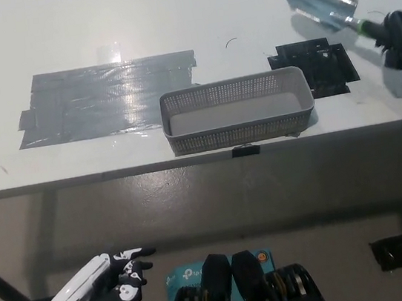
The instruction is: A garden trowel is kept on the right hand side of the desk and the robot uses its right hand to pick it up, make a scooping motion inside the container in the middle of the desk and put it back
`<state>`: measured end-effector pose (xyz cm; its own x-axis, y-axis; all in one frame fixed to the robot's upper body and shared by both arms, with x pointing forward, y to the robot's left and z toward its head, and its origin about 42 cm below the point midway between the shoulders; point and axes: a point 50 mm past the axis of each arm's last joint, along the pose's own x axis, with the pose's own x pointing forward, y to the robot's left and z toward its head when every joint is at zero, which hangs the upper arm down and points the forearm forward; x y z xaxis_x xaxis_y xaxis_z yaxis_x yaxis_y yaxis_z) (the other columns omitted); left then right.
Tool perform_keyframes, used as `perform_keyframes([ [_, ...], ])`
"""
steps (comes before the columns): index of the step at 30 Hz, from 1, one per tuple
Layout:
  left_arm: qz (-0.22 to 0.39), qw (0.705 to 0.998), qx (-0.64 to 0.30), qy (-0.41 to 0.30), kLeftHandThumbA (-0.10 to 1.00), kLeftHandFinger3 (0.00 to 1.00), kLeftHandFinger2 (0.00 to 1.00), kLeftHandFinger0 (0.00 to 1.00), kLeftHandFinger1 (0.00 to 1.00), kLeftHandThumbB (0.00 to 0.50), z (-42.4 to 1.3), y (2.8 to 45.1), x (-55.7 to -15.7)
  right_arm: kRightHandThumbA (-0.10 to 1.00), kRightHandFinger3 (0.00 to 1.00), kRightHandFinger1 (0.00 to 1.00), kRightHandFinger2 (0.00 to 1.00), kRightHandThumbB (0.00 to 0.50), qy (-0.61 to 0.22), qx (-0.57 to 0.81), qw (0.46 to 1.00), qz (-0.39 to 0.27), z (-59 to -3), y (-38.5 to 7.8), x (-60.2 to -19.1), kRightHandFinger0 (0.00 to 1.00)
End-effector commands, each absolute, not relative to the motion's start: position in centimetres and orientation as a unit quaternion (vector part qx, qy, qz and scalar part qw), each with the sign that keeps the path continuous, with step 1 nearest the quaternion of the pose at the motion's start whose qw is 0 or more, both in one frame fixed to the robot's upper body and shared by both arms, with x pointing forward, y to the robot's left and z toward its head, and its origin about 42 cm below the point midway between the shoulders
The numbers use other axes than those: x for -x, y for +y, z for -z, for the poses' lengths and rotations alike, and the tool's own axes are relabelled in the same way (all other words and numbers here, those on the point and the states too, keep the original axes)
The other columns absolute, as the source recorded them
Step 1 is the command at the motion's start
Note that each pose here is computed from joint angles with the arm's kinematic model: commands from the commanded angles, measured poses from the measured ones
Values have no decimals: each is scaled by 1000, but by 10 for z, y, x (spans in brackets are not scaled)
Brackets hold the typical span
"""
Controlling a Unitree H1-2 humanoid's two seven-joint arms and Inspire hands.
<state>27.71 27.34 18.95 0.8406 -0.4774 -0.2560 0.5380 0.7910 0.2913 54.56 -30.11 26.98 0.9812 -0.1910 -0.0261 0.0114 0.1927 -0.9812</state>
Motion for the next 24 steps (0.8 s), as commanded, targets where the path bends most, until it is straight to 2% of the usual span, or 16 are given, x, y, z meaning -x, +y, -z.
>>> perform_keyframes([
  [1,270,938,-200,80,1000,1000,920,837,884,235,-200,281,-283,29,886,16,323,0,19,643,759,98,-345,-323,-551,0],
  [2,271,938,-201,80,1000,1000,922,835,884,234,-200,281,-284,-63,751,41,356,0,1,647,756,100,-356,-332,-545,0],
  [3,270,938,-200,81,1000,1000,922,834,884,233,-199,281,-284,-98,763,380,610,0,-2,648,756,95,-360,-335,-542,286],
  [4,269,939,-201,81,1000,1000,921,830,881,217,-199,281,-284,-100,617,294,480,0,-6,650,755,88,-367,-336,-537,198],
  [5,268,939,-201,80,1000,1000,919,828,878,212,-199,281,-285,-86,663,229,412,0,-16,655,751,81,-370,-337,-534,145],
  [6,267,939,-204,81,1000,1000,917,827,875,213,-199,281,-284,-80,589,97,230,0,-26,659,748,74,-374,-339,-530,45],
  [7,266,939,-204,80,1000,1000,916,830,874,215,-199,282,-286,-100,491,23,166,0,-42,663,745,60,-380,-341,-525,0],
  [8,265,939,-203,80,1000,1000,916,832,874,216,-199,282,-286,-100,389,1,59,0,-51,664,744,55,-382,-341,-522,0],
  [9,264,939,-203,81,1000,1000,916,833,874,228,-199,282,-287,-100,157,0,6,10,-72,665,742,43,-386,-342,-512,0],
  [10,263,940,-204,82,1000,1000,916,834,874,232,-198,282,-287,-100,67,0,22,27,-87,668,738,33,-389,-341,-504,0],
  [11,263,940,-204,82,1000,1000,917,835,874,232,-198,282,-287,-100,37,0,83,40,-87,668,738,32,-389,-341,-503,0],
  [13,264,939,-207,82,1000,1000,910,837,873,235,-198,283,-287,-100,1,0,196,174,-107,672,733,9,-393,-340,-483,0],
  [17,264,937,-213,81,1000,1000,904,827,868,220,-201,287,-286,-100,4,9,296,281,-115,671,733,-21,-391,-334,-464,0],
  [22,265,938,-211,81,1000,1000,901,820,865,203,-202,286,-287,-100,15,14,300,262,-127,675,724,-62,-389,-330,-441,0],
  [23,265,937,-213,81,1000,1000,899,819,863,204,-202,286,-288,-100,182,49,338,219,-117,681,718,-79,-385,-331,-437,0],
  [24,266,937,-213,82,1000,1000,898,819,863,205,-201,287,-288,-100,109,45,327,160,-113,679,719,-94,-382,-332,-435,0],
])
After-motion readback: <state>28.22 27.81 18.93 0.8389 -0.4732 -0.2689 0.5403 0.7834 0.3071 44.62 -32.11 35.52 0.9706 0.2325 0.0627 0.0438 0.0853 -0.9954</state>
